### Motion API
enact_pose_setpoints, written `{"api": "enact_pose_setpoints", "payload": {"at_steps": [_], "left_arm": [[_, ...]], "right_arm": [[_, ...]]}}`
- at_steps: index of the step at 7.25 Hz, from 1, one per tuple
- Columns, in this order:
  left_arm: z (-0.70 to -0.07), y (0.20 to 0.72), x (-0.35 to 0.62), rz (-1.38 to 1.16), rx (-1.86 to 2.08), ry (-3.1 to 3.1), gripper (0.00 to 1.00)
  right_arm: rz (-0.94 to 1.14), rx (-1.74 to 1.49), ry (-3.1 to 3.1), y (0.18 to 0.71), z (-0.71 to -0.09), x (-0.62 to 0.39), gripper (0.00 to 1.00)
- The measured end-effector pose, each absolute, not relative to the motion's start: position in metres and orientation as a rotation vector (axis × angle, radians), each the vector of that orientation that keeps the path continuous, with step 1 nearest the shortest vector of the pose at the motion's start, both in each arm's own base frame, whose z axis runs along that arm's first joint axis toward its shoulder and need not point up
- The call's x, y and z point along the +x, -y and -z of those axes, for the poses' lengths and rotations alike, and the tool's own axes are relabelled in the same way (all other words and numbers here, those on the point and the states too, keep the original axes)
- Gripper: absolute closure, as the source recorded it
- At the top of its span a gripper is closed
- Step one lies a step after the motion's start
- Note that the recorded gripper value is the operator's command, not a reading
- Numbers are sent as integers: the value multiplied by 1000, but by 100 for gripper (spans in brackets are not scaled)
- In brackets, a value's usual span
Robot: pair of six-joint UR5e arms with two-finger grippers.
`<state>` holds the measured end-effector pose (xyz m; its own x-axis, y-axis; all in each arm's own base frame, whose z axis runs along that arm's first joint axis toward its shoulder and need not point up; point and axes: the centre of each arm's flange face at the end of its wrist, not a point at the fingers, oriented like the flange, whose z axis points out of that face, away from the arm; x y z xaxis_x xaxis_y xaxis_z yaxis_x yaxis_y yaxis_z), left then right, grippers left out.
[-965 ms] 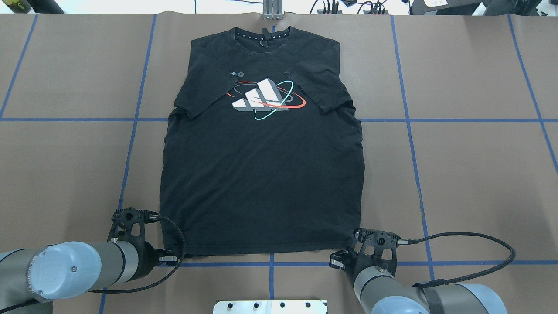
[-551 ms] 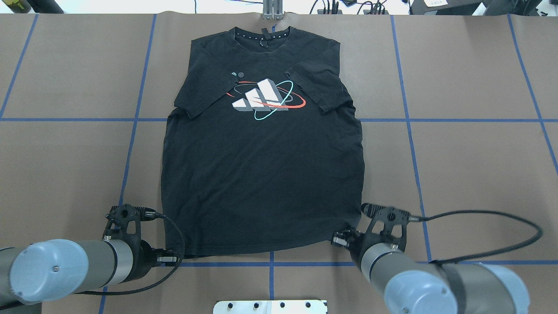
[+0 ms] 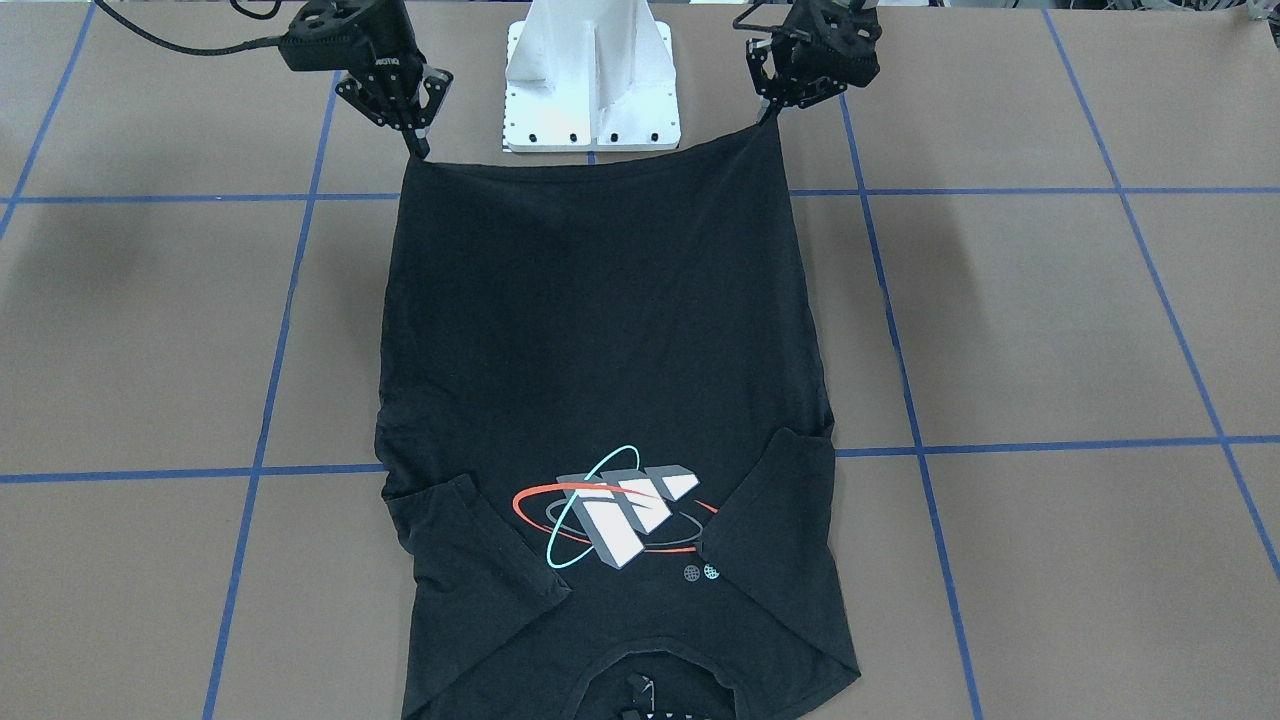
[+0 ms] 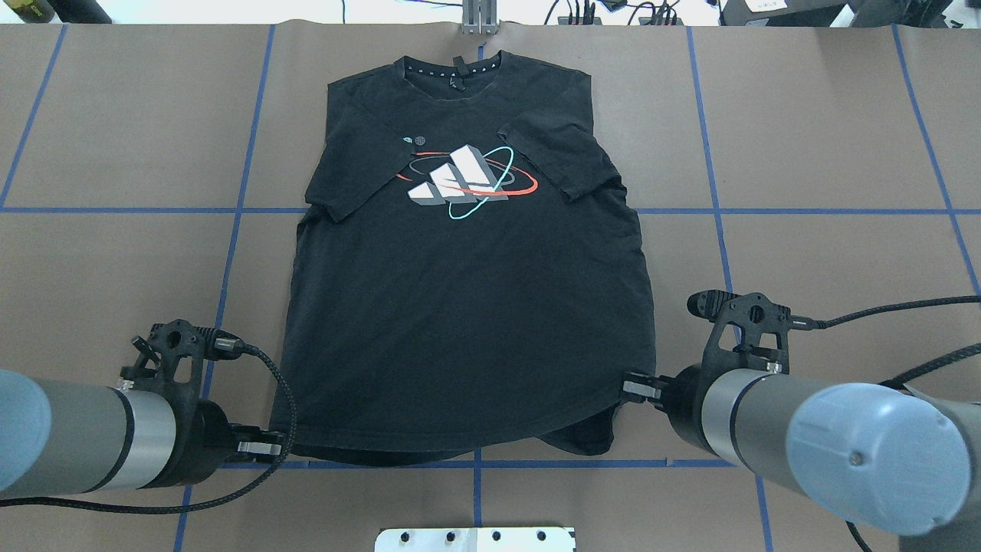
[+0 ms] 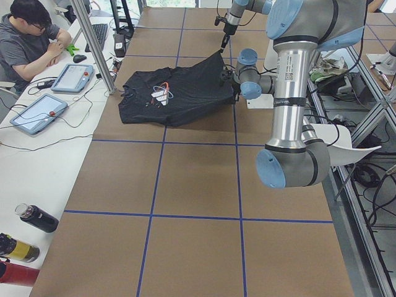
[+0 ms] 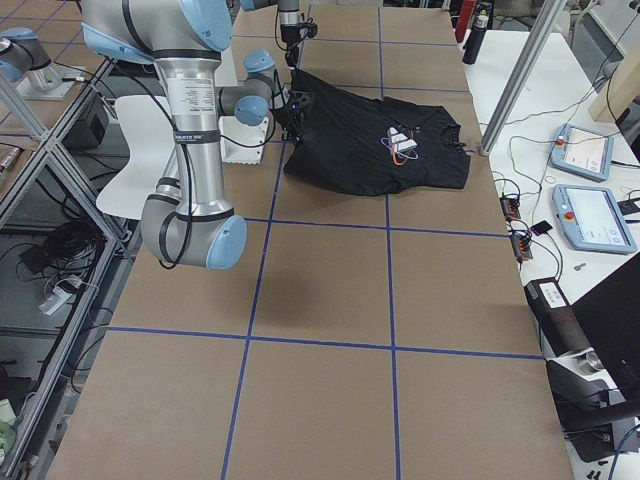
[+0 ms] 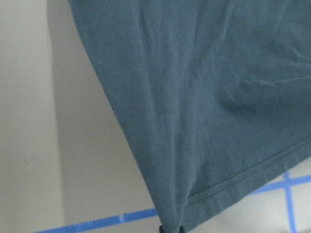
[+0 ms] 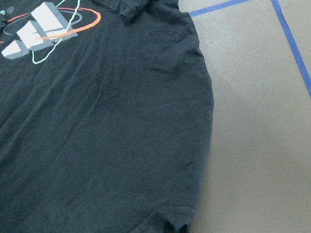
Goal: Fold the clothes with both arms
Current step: 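Lift the hem with both grippers and fold it toward the shirt's neck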
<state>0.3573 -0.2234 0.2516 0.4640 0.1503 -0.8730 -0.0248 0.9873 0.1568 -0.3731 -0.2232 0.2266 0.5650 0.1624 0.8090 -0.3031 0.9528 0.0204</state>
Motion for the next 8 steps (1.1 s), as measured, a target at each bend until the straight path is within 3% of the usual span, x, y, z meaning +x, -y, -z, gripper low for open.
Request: {"api": "enact_pose_setpoints", "payload": {"at_steps": [4,6,8], "left_arm": [[-194,177,298,-224,61,-1211,100],[-186,193,290,-184,79,-1205,100],[-192,263,312,-42,172,-1155,100]], "right_arm": [[-77,43,1015,139,-183,-325,100],[-185,103,1046,175,-172,-303,100],[-357,204,1011,249,-166,-329,100]]}}
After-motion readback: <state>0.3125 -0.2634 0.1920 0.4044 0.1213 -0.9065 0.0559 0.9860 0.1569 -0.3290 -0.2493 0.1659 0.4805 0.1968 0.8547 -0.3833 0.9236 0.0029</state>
